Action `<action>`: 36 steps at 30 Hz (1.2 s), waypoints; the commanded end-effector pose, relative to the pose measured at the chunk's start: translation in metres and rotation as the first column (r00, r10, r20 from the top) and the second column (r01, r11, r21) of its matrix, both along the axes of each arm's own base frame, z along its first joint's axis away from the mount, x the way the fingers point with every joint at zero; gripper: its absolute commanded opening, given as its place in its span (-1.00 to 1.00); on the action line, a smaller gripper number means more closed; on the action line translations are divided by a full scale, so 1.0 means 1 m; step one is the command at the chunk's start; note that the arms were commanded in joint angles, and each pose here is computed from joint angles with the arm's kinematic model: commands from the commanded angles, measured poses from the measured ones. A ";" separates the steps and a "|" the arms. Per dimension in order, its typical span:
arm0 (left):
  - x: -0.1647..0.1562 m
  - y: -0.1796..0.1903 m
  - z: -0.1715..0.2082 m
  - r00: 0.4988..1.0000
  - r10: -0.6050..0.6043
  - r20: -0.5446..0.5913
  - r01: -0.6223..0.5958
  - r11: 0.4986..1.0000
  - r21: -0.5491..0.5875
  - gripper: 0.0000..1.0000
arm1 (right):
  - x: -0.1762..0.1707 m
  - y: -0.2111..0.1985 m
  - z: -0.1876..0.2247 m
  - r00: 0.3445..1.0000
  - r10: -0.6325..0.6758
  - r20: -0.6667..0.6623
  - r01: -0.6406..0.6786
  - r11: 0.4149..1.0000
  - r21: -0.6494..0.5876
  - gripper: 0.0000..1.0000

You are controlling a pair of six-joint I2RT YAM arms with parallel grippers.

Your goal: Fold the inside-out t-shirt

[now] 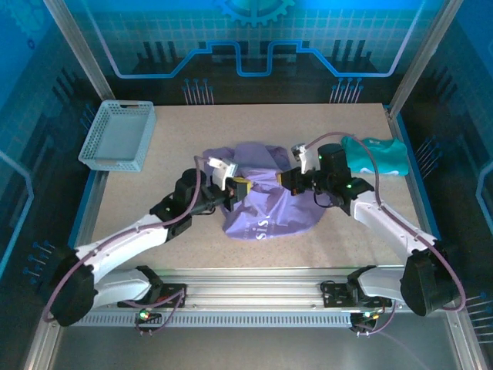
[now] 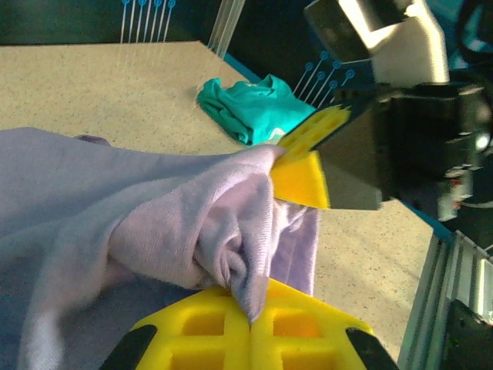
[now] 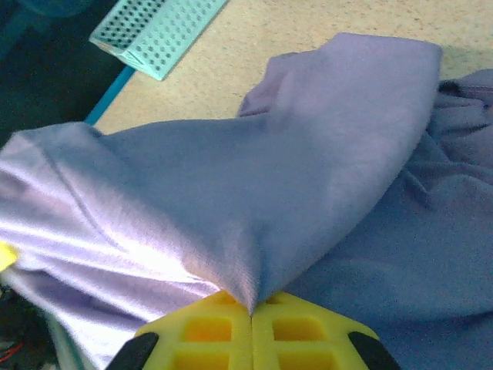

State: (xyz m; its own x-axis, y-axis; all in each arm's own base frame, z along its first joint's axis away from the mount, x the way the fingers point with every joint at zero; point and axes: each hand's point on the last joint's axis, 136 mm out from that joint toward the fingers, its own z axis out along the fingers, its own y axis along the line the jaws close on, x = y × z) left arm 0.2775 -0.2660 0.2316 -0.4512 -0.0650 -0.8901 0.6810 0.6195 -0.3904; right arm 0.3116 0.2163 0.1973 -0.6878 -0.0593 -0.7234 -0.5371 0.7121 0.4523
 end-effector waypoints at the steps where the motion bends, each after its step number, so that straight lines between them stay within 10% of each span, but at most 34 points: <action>1: -0.016 0.003 0.019 0.995 -0.049 0.091 0.053 0.997 -0.048 -1.00 | 0.018 -0.026 -0.012 0.982 -0.183 -0.053 0.173 0.973 -0.152 -0.70; 12: -0.021 0.005 0.025 0.995 -0.062 0.078 0.065 0.997 -0.038 -1.00 | -0.041 0.014 0.017 0.946 0.250 0.204 -0.189 0.942 -0.277 0.37; 20: -0.021 0.004 0.024 0.996 -0.063 0.062 0.066 0.997 -0.035 -1.00 | -0.054 0.050 0.025 0.879 0.397 0.266 -0.323 0.904 -0.282 0.45; 24: -0.022 0.004 0.023 0.996 -0.066 0.058 0.068 0.997 -0.031 -1.00 | -0.041 0.066 0.018 0.884 0.385 0.264 -0.319 0.912 -0.258 0.26; 32: -0.008 0.023 0.003 0.997 0.060 0.050 -0.062 0.997 0.038 -1.00 | -0.041 0.070 0.044 0.906 0.356 0.228 -0.353 0.934 -0.058 -0.99; 36: 0.015 0.054 -0.016 0.961 0.274 0.047 -0.278 0.952 0.129 -0.97 | -0.061 0.074 0.071 0.900 0.390 0.195 -0.422 0.892 0.160 -1.00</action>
State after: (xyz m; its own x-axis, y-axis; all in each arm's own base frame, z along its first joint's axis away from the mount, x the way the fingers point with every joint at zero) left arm 0.2753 -0.2397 0.2237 -0.4339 -0.0657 -0.8986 0.6120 0.7104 -0.3475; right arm 0.2708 0.2798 0.2266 -0.4913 -0.2721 -0.8274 -0.8146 0.4799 0.3259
